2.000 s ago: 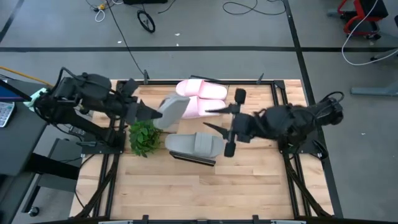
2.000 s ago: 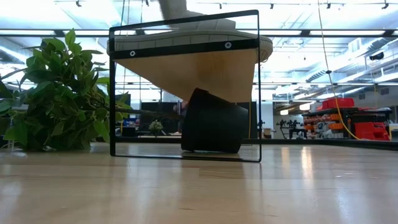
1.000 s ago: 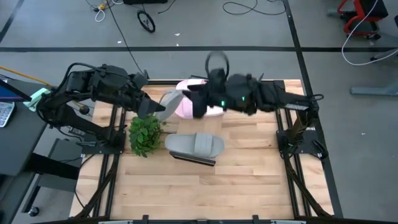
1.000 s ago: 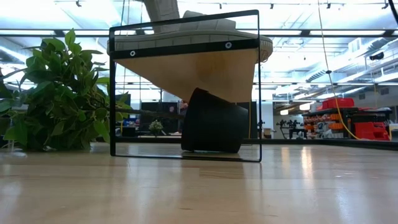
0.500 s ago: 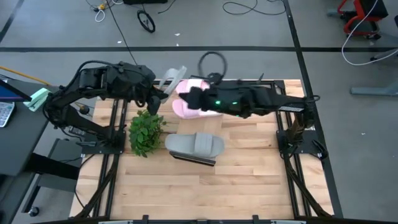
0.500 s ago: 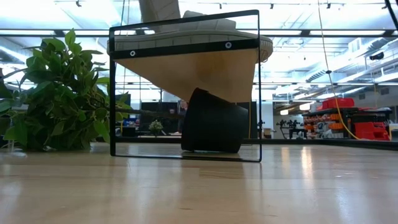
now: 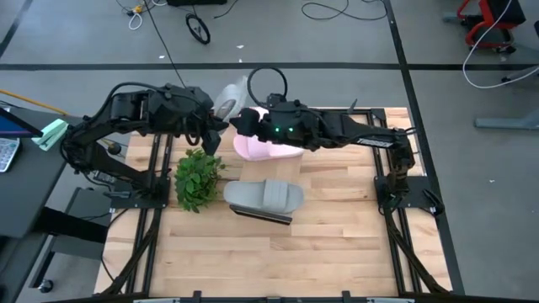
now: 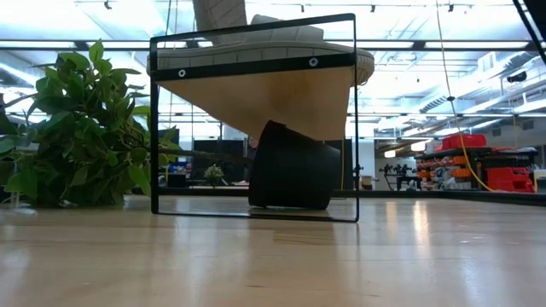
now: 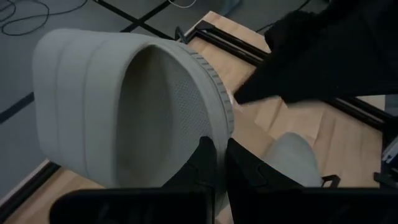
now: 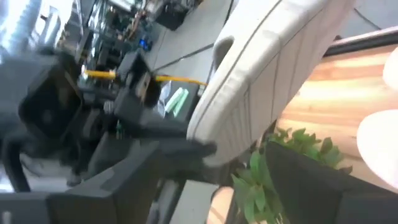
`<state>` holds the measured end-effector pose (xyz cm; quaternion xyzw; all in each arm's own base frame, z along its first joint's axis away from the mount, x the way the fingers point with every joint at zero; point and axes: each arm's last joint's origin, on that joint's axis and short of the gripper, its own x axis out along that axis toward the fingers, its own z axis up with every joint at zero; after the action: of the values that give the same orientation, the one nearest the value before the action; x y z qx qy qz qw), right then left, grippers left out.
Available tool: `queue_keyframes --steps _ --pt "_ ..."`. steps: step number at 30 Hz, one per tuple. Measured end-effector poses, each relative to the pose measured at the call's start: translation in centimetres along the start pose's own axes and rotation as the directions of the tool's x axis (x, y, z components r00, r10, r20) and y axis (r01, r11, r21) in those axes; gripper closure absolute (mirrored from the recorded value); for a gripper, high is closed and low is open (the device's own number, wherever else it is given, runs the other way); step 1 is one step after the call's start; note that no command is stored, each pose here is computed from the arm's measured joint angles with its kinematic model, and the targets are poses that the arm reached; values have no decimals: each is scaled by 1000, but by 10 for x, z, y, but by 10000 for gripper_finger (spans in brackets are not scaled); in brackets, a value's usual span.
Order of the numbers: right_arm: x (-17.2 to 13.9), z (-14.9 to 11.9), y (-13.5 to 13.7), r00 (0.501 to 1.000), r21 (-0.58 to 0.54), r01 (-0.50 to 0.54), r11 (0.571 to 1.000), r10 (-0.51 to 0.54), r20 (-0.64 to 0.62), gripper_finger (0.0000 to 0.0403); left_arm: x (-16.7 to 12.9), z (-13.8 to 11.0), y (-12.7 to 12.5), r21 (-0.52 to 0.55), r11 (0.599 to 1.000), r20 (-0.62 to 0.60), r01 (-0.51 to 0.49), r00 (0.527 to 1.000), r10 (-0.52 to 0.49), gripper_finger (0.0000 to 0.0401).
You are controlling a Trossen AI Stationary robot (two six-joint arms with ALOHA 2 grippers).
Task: Pick and place slides into the shelf
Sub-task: Put the gray slide on the shelf
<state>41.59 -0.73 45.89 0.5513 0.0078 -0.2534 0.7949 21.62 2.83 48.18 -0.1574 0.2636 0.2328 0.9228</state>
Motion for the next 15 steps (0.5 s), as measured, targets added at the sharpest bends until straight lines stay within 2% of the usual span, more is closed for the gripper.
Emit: queue_keyframes --steps 6,15 --pt "10 3 -1 998 51 -19 999 16 61 95 0 0 0 26 1000 5 -5 1000 5 384" --pt "24 7 -9 992 88 18 996 -28 120 121 0 0 -2 58 998 5 3 1000 -3 384"
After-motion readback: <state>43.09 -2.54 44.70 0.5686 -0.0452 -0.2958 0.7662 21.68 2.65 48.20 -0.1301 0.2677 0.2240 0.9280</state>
